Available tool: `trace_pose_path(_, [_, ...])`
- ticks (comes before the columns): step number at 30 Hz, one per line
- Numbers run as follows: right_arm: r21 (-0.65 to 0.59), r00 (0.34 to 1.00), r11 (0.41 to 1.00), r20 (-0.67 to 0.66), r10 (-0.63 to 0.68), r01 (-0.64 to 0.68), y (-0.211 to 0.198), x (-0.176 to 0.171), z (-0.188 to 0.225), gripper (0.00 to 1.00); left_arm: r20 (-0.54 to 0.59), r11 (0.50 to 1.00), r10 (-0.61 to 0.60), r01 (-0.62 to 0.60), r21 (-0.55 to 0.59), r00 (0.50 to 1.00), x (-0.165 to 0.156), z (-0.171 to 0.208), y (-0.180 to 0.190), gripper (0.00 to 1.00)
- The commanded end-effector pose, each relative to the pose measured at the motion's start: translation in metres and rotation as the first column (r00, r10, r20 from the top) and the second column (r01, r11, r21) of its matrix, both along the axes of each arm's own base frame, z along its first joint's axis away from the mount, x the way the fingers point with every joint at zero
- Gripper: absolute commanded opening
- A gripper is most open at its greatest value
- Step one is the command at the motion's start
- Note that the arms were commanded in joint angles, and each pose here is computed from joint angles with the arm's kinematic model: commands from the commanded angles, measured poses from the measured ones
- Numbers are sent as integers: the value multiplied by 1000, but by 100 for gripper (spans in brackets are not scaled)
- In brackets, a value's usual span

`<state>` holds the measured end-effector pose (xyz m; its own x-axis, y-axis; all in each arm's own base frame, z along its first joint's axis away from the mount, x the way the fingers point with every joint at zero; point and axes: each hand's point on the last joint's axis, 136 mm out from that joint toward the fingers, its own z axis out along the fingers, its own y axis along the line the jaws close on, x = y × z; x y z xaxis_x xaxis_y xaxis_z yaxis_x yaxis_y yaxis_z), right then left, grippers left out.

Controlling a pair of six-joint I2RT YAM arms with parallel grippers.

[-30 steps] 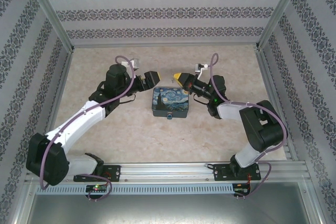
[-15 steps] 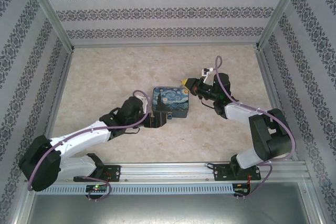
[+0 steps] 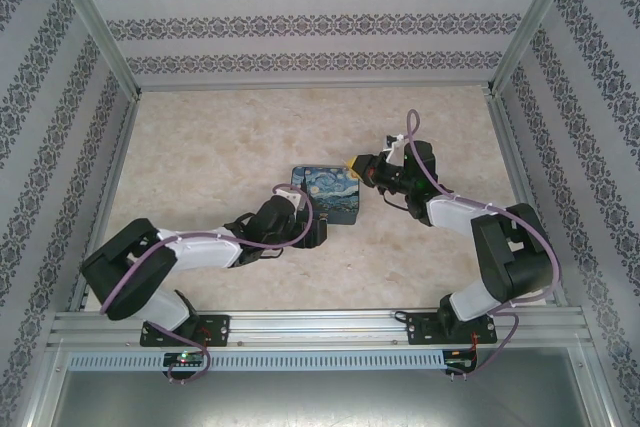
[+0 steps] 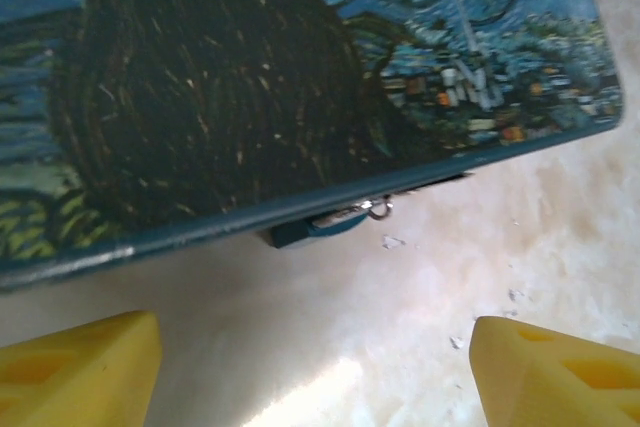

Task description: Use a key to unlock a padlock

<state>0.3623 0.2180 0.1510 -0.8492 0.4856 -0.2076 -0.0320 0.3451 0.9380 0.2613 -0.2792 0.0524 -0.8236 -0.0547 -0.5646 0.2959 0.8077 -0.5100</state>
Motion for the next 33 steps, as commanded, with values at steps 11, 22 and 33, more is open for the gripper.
trace_pose_path(11, [-41, 1000, 999, 13, 8, -7, 18, 0, -19, 0, 114, 998, -62, 65, -20, 992, 17, -9, -24, 76])
trace_pose_path(22, [-58, 1000, 998, -9, 3, -4, 19, -2, -31, 0, 118, 990, -130, 136, -41, 984, 16, -17, -40, 74])
trace_pose_path(33, [-60, 999, 998, -38, 24, -26, 22, -4, -42, 0, 144, 980, -199, 199, 13, 969, 21, -26, -49, 72])
